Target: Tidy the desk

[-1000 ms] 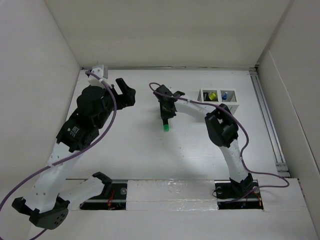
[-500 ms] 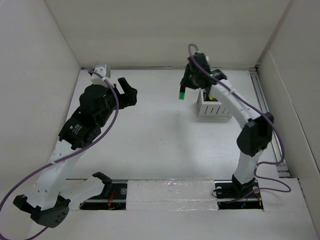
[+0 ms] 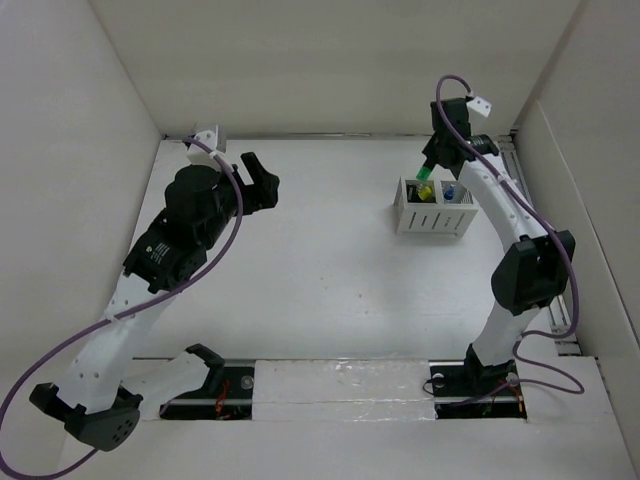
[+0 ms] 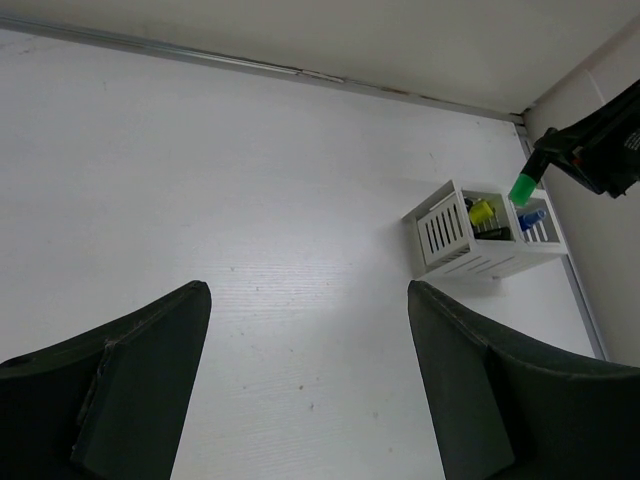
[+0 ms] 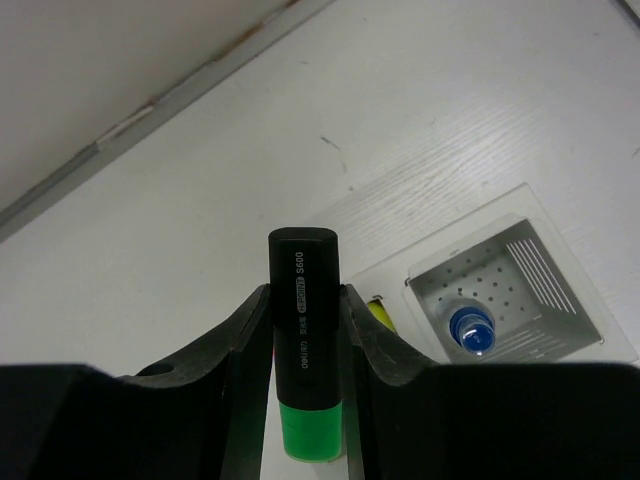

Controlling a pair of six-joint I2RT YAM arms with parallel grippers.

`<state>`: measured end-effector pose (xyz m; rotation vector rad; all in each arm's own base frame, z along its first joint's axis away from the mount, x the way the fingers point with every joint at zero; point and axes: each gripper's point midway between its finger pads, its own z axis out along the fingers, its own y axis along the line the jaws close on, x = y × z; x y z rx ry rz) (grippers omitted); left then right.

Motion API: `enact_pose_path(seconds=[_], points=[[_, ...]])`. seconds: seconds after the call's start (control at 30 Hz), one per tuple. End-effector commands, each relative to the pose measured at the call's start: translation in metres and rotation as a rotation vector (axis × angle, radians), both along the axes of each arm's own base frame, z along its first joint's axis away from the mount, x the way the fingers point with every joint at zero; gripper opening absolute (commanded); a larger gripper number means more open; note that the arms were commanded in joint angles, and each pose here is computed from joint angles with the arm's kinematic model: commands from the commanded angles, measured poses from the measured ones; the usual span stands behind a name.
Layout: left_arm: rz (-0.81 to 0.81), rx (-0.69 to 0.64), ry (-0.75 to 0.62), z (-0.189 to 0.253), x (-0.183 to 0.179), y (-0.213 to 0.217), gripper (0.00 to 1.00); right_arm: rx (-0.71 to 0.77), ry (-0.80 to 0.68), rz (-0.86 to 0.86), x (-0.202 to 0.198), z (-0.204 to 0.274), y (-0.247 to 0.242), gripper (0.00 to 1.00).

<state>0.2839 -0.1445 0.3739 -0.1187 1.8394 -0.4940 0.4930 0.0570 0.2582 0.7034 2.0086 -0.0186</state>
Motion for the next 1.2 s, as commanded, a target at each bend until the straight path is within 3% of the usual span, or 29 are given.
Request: enact_pose_path(seconds=[0.0, 0.53, 1.07, 1.17], points=[[-0.003, -0.035, -0.064, 0.024, 0.003, -0.002, 0.76, -0.034, 0.003, -0.056, -0.003, -0.004, -0.010, 0.02], [0.002, -0.020, -0.061, 0.021, 0.005, -0.001, 0.76, -0.117, 0.100, -0.085, -0.019, -0.056, 0.004, 0.03], [0.005, -0.022, -0.051, 0.020, 0.000, 0.002, 0.76, -0.162, 0.088, -0.140, -0.006, -0.062, 0.005, 0.05], [0.007, -0.028, -0.051, 0.021, 0.000, 0.002, 0.76, -0.174, 0.087, -0.136, -0.007, -0.062, 0.012, 0.09]])
